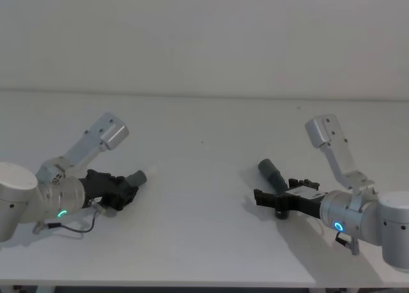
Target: Use both hands to pick up one end of the pipe from the table, align the ends, and insert them.
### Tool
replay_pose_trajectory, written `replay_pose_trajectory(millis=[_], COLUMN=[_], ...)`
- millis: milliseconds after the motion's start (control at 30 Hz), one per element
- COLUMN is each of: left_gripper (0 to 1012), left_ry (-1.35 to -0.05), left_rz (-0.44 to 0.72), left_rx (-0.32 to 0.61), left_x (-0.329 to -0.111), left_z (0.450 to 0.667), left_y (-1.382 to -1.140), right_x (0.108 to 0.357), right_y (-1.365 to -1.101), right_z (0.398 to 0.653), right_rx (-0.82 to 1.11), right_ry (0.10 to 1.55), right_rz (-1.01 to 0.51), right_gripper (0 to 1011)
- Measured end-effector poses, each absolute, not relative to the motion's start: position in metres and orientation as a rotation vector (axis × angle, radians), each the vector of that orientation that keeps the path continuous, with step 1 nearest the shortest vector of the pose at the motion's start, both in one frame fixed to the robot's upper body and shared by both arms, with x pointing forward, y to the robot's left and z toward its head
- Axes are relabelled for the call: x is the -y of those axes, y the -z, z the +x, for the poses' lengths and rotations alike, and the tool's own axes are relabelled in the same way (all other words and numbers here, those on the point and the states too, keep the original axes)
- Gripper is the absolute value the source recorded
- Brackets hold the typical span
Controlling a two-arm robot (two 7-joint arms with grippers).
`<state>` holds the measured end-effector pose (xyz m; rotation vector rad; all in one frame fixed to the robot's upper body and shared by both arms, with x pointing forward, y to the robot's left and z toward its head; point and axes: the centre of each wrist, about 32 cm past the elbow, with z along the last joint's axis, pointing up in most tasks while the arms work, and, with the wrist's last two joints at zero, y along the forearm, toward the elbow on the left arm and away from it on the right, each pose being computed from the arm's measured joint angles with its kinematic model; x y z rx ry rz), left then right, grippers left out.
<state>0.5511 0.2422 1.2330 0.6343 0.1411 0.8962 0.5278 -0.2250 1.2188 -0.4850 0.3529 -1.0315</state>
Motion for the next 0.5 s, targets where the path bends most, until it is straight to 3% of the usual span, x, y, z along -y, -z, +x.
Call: replay_pose_trajectory(millis=[500], left_gripper=[364], left_ry=[-0.896], left_rz=[0.634], left_rx=[-0.141], left_x=[-0.2422], left_z=[0.551], left_y=[-1.233], right_x=[0.2259], right_y=[-1.2154], right_z=[0.5294], right_rx=[-0.358], right_ry=[1.037], right_rz=[-0.499], right_gripper=[1001])
